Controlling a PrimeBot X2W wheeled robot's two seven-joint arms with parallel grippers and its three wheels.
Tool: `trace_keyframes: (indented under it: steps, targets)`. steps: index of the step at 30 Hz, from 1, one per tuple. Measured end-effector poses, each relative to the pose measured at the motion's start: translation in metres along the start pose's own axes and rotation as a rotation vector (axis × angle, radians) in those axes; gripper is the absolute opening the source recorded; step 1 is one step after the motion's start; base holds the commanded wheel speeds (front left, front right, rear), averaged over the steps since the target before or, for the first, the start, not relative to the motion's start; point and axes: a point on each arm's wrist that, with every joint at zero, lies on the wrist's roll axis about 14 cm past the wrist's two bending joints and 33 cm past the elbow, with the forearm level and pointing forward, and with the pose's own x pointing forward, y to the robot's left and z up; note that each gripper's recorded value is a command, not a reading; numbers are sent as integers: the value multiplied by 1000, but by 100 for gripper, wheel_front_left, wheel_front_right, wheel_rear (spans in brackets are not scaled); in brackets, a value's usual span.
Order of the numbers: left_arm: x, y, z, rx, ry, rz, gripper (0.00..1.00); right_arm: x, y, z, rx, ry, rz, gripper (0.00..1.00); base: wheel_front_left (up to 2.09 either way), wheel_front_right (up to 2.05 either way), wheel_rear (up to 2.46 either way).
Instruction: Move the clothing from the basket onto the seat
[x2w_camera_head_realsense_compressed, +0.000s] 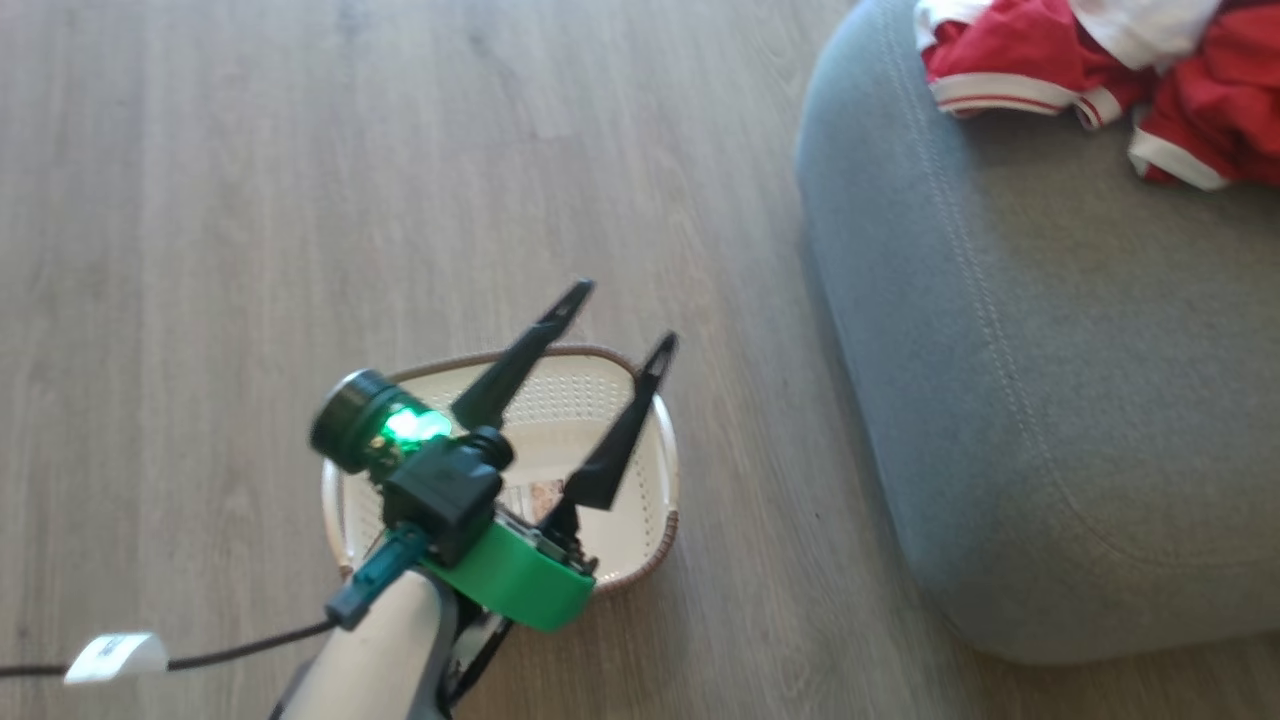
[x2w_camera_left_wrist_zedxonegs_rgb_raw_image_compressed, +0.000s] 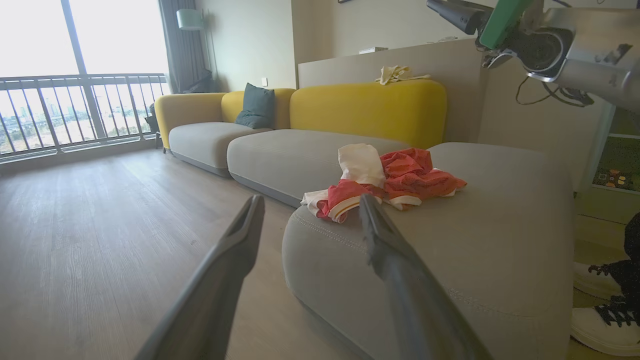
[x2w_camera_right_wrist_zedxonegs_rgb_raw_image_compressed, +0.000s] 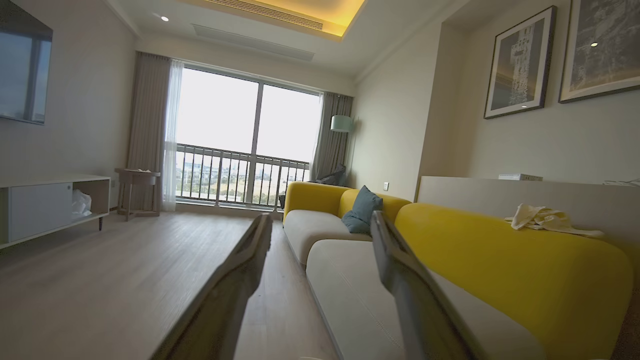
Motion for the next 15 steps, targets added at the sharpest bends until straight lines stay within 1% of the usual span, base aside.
trace_keyframes:
  steps: [3,7,8,11,15]
  targets:
    - [-10,20,9,24,-9,83,100,-13,36,-6,79,4,92,100,0,0,0]
    - [-25,45,19,72,-14,181,100,-32,85,-13,219,20,210,100,0,0,0]
    - [-34,57,21,91,-9,237,100,-43,107,-16,278,32,264,100,0,0,0]
    - [-50,72,20,113,15,318,100,-61,131,-24,355,68,317,100,0,0,0]
    - [-68,87,28,132,11,417,100,-86,160,-36,484,127,342,100,0,0,0]
